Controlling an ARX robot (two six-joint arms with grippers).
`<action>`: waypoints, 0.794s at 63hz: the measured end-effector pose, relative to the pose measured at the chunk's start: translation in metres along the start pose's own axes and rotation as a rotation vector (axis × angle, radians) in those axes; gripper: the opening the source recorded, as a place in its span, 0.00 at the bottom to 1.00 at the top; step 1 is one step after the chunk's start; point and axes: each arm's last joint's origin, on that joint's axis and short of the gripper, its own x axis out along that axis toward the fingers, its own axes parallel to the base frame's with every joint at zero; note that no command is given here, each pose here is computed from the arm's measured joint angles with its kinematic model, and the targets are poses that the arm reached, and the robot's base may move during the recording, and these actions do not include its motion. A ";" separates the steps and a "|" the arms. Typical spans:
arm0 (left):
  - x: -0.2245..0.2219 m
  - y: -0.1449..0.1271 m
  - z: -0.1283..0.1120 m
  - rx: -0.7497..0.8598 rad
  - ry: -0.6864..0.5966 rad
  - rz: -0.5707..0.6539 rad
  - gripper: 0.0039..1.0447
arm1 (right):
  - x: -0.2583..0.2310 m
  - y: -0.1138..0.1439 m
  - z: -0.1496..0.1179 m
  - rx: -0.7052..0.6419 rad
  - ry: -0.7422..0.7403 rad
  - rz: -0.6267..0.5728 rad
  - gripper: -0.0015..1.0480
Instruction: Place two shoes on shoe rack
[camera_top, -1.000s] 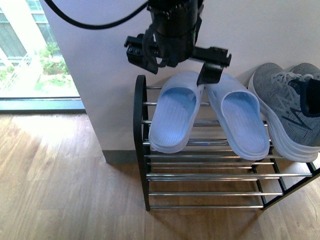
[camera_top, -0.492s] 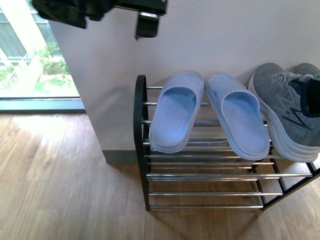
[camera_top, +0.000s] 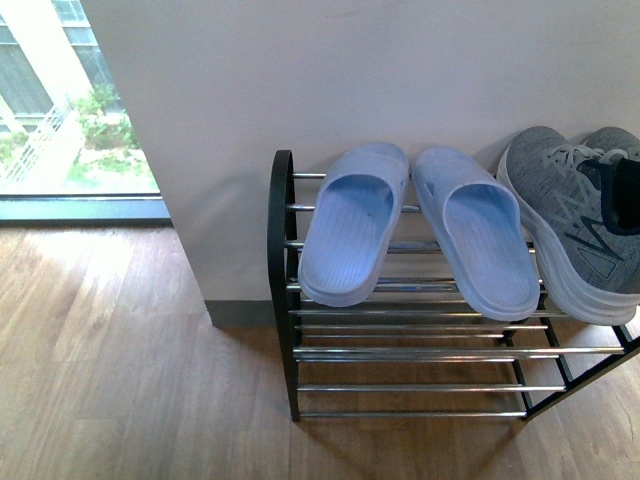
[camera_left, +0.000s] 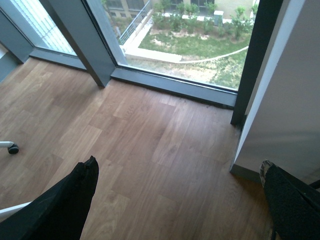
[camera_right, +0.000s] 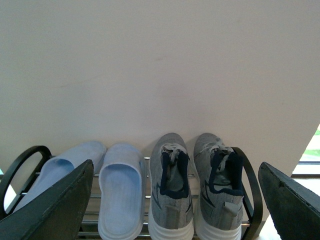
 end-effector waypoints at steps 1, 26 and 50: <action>-0.006 0.003 -0.002 -0.004 -0.012 0.010 0.91 | 0.000 0.000 0.000 0.000 0.000 0.000 0.91; -0.030 0.032 -0.032 -0.059 -0.450 -0.445 0.49 | 0.000 0.000 0.000 0.000 0.000 0.000 0.91; -0.031 0.058 -0.071 -0.046 -0.458 -0.428 0.01 | 0.000 0.000 0.000 0.000 0.000 0.000 0.91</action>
